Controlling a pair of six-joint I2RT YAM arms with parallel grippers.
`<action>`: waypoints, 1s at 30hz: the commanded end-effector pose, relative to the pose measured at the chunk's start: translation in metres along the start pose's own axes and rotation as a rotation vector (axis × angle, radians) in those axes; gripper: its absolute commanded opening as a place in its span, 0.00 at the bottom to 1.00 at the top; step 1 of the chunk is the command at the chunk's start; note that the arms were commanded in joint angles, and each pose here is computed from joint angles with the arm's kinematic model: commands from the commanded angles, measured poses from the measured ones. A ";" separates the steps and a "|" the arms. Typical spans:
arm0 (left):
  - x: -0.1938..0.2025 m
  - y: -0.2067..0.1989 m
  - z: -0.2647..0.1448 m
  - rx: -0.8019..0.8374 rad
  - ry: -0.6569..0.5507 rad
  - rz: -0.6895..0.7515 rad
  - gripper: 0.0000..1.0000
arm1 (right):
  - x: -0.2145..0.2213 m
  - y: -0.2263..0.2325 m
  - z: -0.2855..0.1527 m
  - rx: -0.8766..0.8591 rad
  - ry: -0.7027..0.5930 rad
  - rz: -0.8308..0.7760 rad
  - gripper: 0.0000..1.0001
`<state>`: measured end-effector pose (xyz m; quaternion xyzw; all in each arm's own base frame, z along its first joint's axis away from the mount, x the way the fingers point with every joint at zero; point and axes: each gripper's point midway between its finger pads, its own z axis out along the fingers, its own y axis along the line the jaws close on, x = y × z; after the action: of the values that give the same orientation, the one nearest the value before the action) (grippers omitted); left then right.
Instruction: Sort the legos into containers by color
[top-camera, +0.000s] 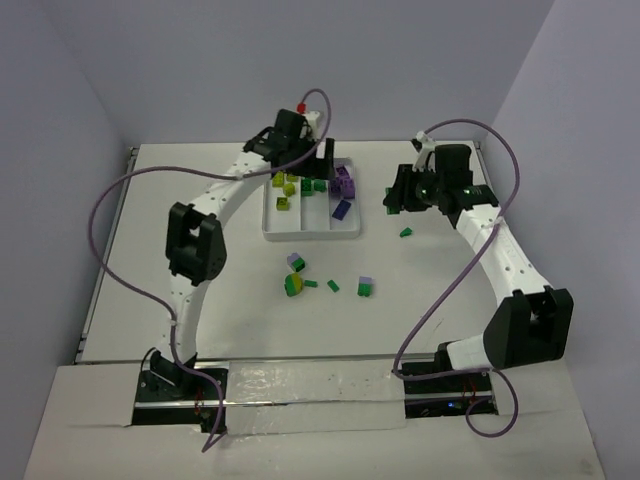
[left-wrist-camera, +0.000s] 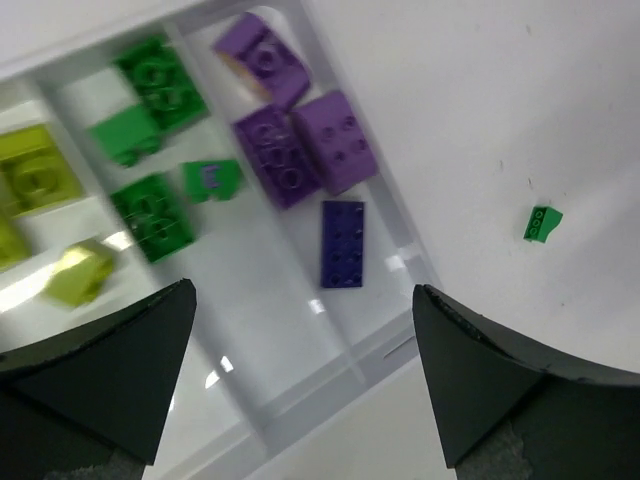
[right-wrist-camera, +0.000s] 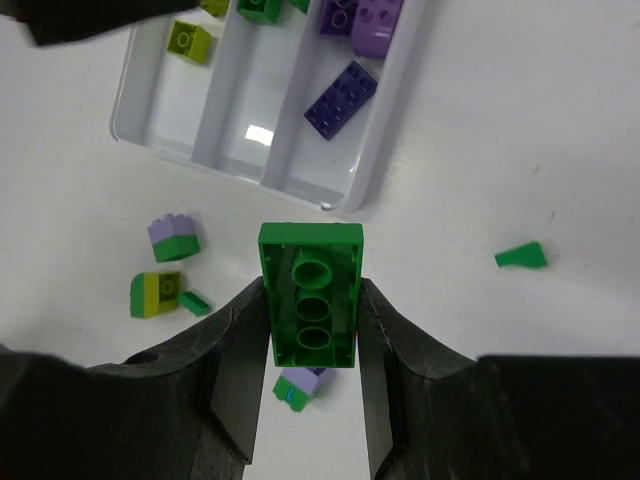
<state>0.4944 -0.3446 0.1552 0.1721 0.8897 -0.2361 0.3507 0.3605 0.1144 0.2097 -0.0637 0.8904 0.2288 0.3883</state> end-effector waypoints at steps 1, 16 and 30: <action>-0.081 0.017 -0.123 -0.005 -0.243 -0.006 0.99 | -0.041 0.024 0.017 0.018 -0.101 -0.085 0.00; -0.008 0.106 -0.242 -0.159 -0.329 -0.074 0.99 | -0.013 0.106 0.187 0.029 0.077 -0.222 0.00; 0.012 0.113 -0.232 -0.156 -0.284 -0.075 0.99 | -0.013 0.087 0.244 0.161 0.090 -0.170 0.37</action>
<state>0.4109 -0.1242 0.2500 0.0636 0.8648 -0.1979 0.4572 0.4950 0.3009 0.0977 -0.1385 0.9155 0.1330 0.3536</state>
